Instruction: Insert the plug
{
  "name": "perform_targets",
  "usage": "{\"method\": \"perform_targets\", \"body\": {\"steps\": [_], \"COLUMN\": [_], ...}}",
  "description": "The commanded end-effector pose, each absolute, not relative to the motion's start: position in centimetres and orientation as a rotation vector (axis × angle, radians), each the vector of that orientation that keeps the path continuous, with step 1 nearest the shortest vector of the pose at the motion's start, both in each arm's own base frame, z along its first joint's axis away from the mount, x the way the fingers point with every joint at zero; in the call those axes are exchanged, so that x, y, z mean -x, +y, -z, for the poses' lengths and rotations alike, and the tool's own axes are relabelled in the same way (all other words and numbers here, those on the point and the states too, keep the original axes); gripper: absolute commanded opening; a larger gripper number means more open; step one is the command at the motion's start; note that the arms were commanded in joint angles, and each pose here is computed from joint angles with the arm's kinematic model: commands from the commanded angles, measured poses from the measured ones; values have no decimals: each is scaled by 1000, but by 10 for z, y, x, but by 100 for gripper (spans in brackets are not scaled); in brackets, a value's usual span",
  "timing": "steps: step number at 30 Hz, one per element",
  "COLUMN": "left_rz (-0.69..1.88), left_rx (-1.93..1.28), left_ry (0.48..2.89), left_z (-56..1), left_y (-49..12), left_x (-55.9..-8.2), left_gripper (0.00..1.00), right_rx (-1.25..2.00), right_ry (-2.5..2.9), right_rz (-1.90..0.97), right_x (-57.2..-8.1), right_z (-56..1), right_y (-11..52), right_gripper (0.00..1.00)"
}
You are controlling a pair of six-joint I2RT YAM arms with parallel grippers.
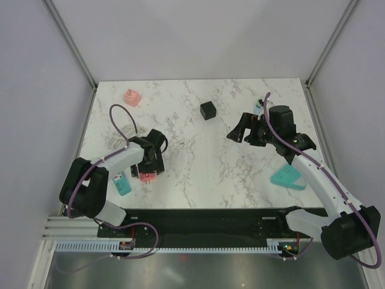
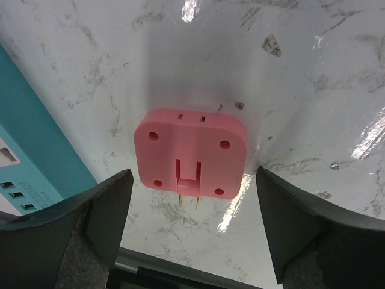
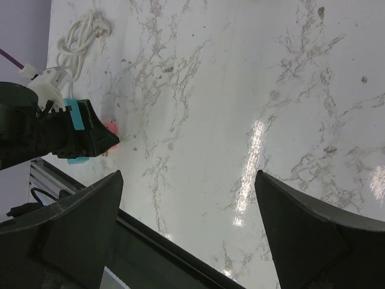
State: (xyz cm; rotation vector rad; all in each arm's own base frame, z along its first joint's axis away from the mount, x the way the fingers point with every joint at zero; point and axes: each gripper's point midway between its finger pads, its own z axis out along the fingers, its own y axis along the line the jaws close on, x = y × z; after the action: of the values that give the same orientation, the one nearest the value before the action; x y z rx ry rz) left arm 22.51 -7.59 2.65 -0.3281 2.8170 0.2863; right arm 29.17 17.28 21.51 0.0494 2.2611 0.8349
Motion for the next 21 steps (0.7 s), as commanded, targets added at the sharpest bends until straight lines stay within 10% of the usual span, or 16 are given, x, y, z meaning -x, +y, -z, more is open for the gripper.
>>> {"method": "perform_targets", "body": {"steps": [1,12,21], "left_rz": [-221,-66,117], "left_rx": [239,193,121], "left_ry": [2802,2848,2705], "left_z": [-25,-6,-52], "left_y": [-78,-89,-108], "left_x": [-230,-226,-244], "left_gripper": [90,75,18], "right_rx": [1,-7,-194], "right_ry": [2193,2195,2310], "right_rz": [-868,-857,-723], "right_x": [-292,-293,-301], "right_z": [-231,-229,-196], "right_y": [177,175,157], "right_gripper": [98,98,98]}}
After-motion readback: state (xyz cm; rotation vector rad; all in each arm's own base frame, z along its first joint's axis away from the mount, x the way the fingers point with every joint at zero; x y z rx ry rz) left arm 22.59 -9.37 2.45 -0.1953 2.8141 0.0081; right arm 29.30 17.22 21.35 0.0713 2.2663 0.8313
